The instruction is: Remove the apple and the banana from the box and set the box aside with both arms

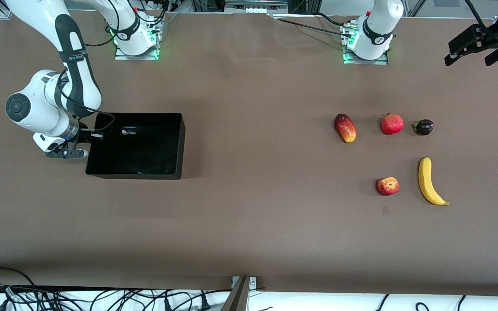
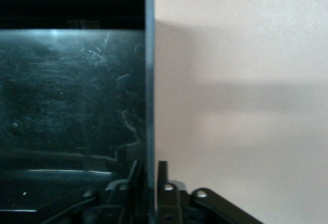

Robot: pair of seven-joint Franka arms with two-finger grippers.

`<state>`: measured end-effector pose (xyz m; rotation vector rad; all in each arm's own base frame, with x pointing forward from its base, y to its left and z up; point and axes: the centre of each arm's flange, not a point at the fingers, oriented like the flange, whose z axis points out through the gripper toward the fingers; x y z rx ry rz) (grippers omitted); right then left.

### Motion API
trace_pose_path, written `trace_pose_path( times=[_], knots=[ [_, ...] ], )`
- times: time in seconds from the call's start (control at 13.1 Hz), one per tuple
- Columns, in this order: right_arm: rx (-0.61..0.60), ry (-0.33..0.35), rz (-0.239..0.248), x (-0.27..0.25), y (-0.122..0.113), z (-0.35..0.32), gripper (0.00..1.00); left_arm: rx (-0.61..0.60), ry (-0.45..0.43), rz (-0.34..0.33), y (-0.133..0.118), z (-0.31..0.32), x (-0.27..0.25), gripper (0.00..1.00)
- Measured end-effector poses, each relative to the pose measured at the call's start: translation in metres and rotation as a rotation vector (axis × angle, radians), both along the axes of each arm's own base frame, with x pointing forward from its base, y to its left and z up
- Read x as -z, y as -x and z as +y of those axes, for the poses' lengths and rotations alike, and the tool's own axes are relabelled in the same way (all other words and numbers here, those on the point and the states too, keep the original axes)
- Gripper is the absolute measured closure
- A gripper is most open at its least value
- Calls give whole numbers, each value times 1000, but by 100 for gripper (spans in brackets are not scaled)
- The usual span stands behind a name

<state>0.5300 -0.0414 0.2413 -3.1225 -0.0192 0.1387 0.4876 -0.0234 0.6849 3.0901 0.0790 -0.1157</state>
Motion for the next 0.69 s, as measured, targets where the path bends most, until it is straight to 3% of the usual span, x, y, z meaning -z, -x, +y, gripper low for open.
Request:
trace_pose_path(
  times=[0.23, 0.54, 0.69],
  knots=[
    [-37, -34, -54, -36, -20, 21, 44, 0, 0, 5, 1, 0, 0, 0],
    [-86, -112, -6, -128, -55, 45, 2, -2, -3, 11, 1, -7, 1, 0],
    [-95, -111, 10, -187, -65, 49, 0, -2, -4, 13, 1, -9, 2, 0]
  ],
)
